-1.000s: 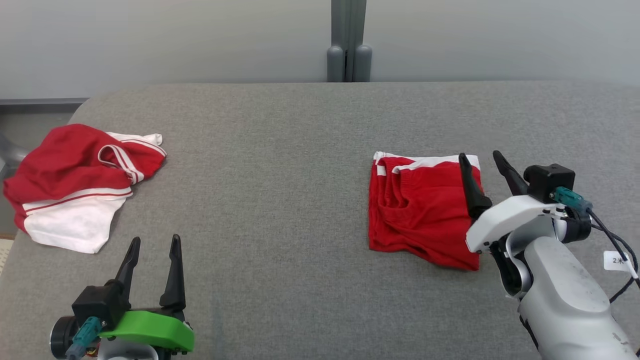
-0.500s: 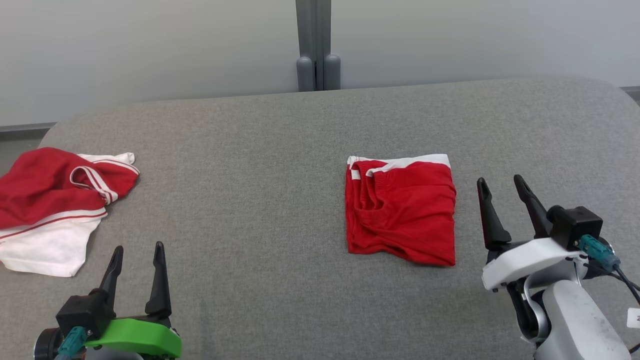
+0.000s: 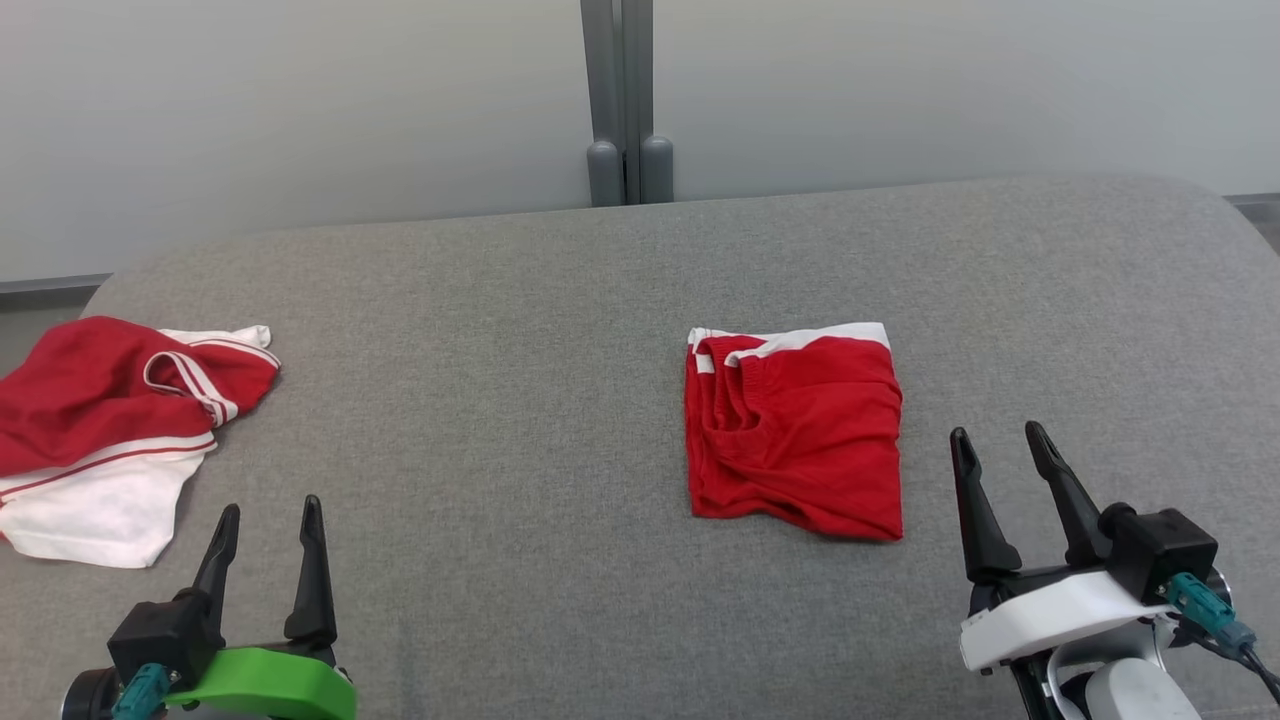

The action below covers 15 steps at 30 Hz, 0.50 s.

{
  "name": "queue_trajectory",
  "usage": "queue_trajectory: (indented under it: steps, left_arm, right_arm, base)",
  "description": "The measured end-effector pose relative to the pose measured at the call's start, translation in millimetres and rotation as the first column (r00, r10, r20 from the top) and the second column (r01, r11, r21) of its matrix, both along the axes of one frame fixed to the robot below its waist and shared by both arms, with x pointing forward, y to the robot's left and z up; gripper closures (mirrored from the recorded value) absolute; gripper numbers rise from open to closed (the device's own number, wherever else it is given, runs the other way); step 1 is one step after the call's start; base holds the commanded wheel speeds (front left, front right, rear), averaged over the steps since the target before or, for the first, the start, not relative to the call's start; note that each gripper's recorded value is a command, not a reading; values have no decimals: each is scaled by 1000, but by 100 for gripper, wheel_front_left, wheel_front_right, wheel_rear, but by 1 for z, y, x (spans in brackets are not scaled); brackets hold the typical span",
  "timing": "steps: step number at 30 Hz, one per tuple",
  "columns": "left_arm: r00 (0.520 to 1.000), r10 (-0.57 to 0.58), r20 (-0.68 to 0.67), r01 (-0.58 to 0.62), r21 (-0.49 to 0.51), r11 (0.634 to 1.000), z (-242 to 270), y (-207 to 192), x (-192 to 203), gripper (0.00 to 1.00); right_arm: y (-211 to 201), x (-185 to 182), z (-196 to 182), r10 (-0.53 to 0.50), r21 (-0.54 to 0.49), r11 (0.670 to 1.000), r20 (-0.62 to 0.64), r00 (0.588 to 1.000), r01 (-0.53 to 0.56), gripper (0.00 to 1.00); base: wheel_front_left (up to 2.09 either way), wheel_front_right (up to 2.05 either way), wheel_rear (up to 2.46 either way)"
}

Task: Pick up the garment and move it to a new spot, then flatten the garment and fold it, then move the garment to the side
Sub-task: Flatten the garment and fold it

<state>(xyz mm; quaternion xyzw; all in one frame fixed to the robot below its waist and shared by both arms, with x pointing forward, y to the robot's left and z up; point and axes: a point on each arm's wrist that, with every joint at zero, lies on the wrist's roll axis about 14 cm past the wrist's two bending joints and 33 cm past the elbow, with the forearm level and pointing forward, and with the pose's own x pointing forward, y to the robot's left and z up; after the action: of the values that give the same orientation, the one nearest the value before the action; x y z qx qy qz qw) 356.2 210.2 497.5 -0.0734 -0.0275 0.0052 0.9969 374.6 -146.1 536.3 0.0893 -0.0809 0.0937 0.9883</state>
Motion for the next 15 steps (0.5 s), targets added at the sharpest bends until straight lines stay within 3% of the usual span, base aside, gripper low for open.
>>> queue_trajectory:
  steps: [15]
  left_arm:
    - [1000,23,-15,-23,13,1000,-5,8,-10,0]
  right_arm:
    - [2,-16,-10,-1,-11,1000,-23,1000,0,0]
  base:
    - [0,0,0]
